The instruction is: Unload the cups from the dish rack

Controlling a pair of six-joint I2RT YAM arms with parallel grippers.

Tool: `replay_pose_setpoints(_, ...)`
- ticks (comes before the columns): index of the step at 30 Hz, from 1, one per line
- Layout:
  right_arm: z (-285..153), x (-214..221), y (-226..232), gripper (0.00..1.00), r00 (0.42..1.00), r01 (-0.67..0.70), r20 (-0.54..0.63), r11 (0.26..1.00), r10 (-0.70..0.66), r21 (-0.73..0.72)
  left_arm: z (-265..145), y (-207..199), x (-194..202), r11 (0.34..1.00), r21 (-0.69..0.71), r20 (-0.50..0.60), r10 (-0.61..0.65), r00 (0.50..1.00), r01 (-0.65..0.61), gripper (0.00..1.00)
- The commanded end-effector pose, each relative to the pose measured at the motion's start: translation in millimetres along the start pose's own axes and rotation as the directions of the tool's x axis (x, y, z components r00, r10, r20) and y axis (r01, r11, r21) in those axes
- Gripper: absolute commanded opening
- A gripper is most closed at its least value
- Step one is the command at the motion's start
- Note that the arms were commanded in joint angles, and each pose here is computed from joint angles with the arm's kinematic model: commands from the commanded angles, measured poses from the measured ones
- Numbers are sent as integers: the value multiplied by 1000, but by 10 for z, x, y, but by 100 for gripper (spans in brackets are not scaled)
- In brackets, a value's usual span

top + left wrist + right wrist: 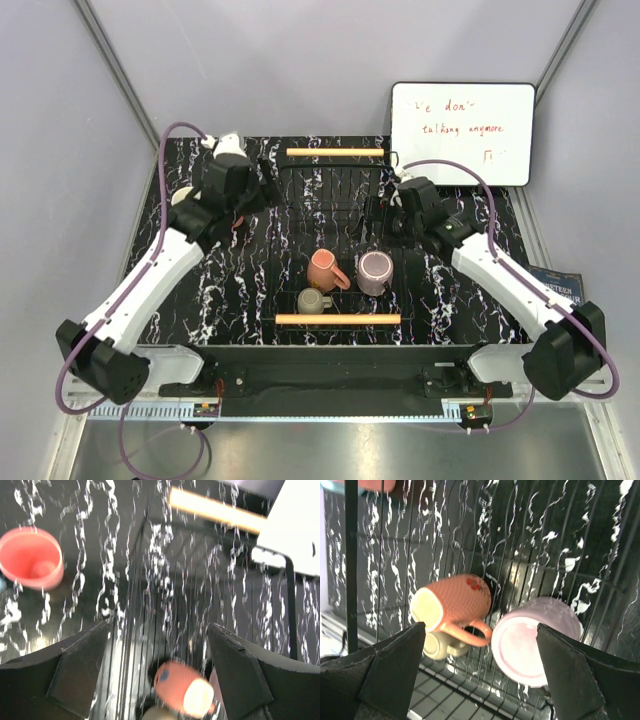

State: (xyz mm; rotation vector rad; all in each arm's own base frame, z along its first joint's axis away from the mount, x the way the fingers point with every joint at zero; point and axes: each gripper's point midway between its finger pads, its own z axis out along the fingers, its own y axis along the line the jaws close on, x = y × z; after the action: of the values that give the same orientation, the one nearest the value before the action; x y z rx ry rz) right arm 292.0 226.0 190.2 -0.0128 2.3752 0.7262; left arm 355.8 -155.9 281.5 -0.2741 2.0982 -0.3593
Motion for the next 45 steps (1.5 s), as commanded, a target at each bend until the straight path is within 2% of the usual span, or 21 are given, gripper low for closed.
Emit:
replay_pose_setpoints(1,-105,-74,318,100,996,93,2,994,-93,-49,-345,-48,44,998,66,91,-17,996,10,86)
replay_pose_setpoints(3,-117,-146,464,99,992,125,17,991,-124,-58,-462,-39,89,997,81,102,-18,995,10,86)
replay_pose_setpoints(6,-55,-59,719,99,979,200,-30,976,-203,-81,-626,10,184,994,105,114,-22,993,10,88)
replay_pose_setpoints(7,34,43,703,99,972,216,-83,975,-221,-61,-706,8,159,993,119,132,-25,991,10,89)
replay_pose_setpoints(9,57,61,859,99,960,259,-95,963,-265,-68,-740,39,221,994,106,129,-9,992,-5,91)
replay_pose_setpoints(10,150,155,828,99,951,269,-141,962,-274,-54,-755,62,241,995,102,128,-4,992,-9,91)
replay_pose_setpoints(21,602,498,545,98,928,294,-255,954,-272,53,-781,237,488,998,69,88,7,996,-13,92)
replay_pose_setpoints(35,962,873,629,96,900,302,-333,953,-283,7,-676,239,658,997,61,34,34,999,-36,92)
replay_pose_setpoints(42,985,1000,638,89,889,311,-355,950,-289,5,-646,251,715,998,57,19,40,999,-41,92)
replay_pose_setpoints(45,977,1045,612,77,887,309,-364,951,-284,10,-637,258,736,998,56,14,39,999,-40,92)
